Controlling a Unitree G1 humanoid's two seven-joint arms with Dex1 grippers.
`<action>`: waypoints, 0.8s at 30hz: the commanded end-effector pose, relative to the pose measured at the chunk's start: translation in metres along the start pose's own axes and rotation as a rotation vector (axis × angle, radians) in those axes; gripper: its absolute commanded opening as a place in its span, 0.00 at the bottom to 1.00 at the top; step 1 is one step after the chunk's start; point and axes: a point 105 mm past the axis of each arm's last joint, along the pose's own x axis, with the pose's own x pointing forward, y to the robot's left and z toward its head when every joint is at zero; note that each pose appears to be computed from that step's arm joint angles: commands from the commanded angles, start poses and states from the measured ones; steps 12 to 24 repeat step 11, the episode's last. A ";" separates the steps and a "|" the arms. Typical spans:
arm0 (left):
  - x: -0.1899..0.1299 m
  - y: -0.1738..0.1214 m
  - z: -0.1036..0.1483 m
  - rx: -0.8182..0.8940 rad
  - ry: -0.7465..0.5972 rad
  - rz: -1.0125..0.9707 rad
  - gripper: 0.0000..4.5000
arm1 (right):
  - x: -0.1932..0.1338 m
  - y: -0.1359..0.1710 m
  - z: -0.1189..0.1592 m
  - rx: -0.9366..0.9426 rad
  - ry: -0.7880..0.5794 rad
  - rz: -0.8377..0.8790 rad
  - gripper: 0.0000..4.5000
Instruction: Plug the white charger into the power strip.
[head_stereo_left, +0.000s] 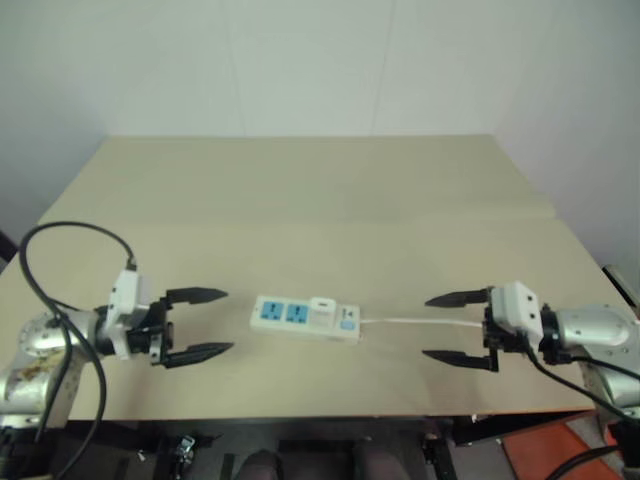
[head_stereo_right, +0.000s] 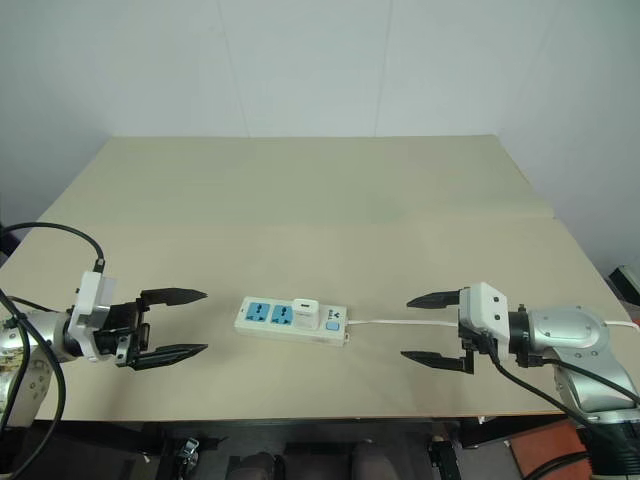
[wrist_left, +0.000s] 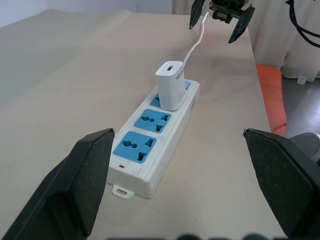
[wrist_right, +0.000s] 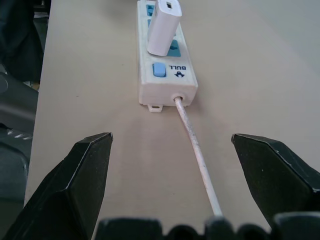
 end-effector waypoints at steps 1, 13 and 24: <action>-0.003 0.006 0.007 0.052 -0.002 0.028 1.00 | -0.009 -0.007 0.009 -0.035 0.003 -0.038 0.99; 0.002 0.009 0.006 0.060 -0.020 0.014 1.00 | -0.017 -0.008 0.007 -0.004 0.028 -0.049 0.99; 0.002 0.009 0.006 0.060 -0.020 0.014 1.00 | -0.017 -0.008 0.007 -0.004 0.028 -0.049 0.99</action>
